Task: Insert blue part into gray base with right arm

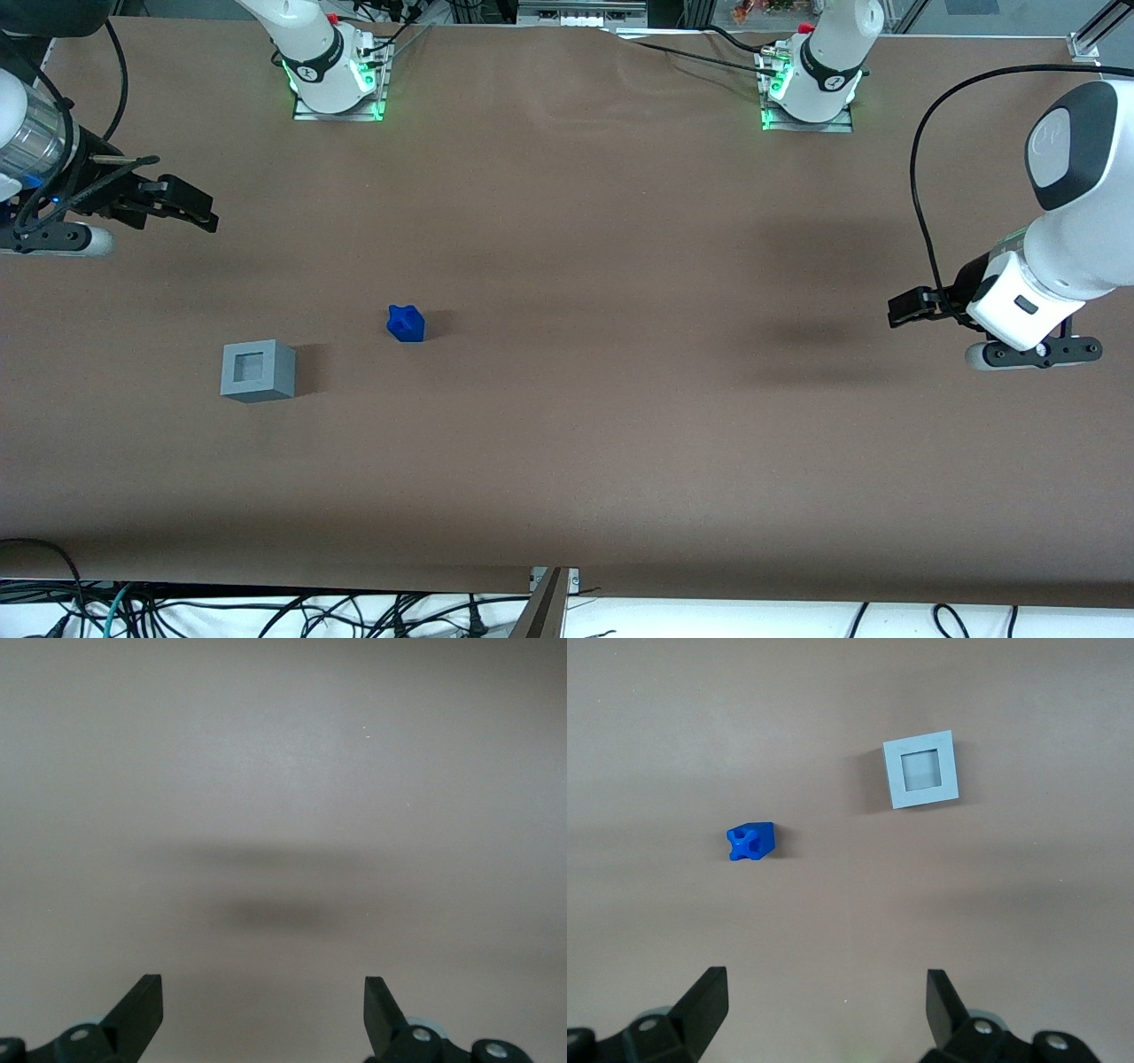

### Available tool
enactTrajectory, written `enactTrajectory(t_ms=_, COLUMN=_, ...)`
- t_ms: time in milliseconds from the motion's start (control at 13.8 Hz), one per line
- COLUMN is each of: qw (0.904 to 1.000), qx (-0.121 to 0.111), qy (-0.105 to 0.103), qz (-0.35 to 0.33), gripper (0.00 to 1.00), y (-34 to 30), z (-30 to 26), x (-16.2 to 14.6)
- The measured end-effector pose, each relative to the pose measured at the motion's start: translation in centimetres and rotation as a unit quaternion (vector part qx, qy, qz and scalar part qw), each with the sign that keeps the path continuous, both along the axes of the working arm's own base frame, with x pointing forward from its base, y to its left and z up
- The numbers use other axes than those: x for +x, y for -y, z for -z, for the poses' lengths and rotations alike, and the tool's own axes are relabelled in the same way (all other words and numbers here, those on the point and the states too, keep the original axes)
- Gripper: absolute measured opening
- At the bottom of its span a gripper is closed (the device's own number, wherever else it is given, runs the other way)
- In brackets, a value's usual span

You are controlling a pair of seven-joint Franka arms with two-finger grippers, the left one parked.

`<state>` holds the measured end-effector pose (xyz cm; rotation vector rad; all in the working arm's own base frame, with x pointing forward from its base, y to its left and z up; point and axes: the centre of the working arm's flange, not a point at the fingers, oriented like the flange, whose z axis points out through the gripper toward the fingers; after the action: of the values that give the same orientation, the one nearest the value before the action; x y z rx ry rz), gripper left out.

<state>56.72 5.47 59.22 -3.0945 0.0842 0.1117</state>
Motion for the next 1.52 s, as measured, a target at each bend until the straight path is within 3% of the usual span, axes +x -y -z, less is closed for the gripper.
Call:
enactTrajectory(t_ms=725, qw=1.0000, qx=0.000, qy=0.001, qz=0.000, gripper=0.99, y=-0.1, z=0.1, x=0.1)
enactTrajectory(t_ms=942, qw=0.9999, qx=0.002, qy=0.010, qz=-0.005, gripper=0.99, y=-0.8, z=1.3, x=0.8)
enactTrajectory(t_ms=1232, qw=0.9994, qx=0.007, qy=0.032, qz=-0.014, gripper=0.99, y=-5.0, z=8.1, x=1.5)
enactTrajectory(t_ms=1522, qw=0.9978, qx=0.021, qy=0.063, qz=-0.005, gripper=0.99, y=-10.4, z=18.5, x=0.9)
